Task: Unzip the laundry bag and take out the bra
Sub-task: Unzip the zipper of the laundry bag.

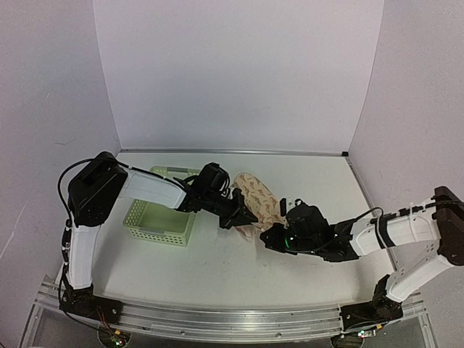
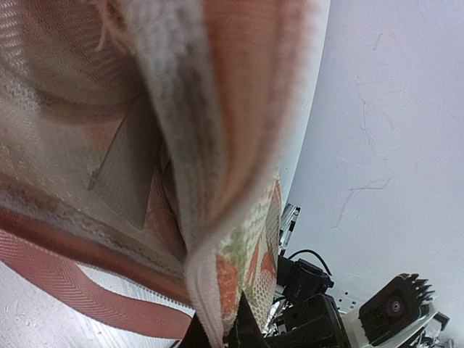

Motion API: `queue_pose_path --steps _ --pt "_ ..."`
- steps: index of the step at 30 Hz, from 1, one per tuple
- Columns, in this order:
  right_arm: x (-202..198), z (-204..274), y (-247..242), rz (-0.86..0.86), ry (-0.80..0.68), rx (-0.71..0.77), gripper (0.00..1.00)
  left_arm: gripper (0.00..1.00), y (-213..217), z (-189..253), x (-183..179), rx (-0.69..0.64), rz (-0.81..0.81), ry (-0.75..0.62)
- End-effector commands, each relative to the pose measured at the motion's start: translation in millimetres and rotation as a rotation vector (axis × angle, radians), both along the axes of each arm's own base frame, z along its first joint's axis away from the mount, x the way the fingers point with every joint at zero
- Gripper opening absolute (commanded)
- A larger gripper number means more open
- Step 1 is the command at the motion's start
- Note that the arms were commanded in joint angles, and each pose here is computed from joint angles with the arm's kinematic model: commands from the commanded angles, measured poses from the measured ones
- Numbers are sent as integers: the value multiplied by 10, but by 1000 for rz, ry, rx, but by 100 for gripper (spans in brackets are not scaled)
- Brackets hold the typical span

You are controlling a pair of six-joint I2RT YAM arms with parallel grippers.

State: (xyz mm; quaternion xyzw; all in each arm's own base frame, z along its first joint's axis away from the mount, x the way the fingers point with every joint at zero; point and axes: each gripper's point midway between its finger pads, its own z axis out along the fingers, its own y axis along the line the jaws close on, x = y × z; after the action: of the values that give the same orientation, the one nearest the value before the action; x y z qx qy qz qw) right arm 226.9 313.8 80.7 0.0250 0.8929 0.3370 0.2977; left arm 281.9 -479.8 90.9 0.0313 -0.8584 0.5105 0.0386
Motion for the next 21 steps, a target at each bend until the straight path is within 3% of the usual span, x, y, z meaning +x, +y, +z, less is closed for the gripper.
queue_pose_path --steps 1,14,21 --pt "-43 133 -118 -15 -44 18 0 0 -69 253 121 -58 7 -61" --pt "-180 -233 -1043 -159 -75 -253 0 0 -32 523 144 -60 -108 -182" --pt "-220 -346 -1211 -168 -69 -335 0 0 82 595 296 -31 -133 -222"
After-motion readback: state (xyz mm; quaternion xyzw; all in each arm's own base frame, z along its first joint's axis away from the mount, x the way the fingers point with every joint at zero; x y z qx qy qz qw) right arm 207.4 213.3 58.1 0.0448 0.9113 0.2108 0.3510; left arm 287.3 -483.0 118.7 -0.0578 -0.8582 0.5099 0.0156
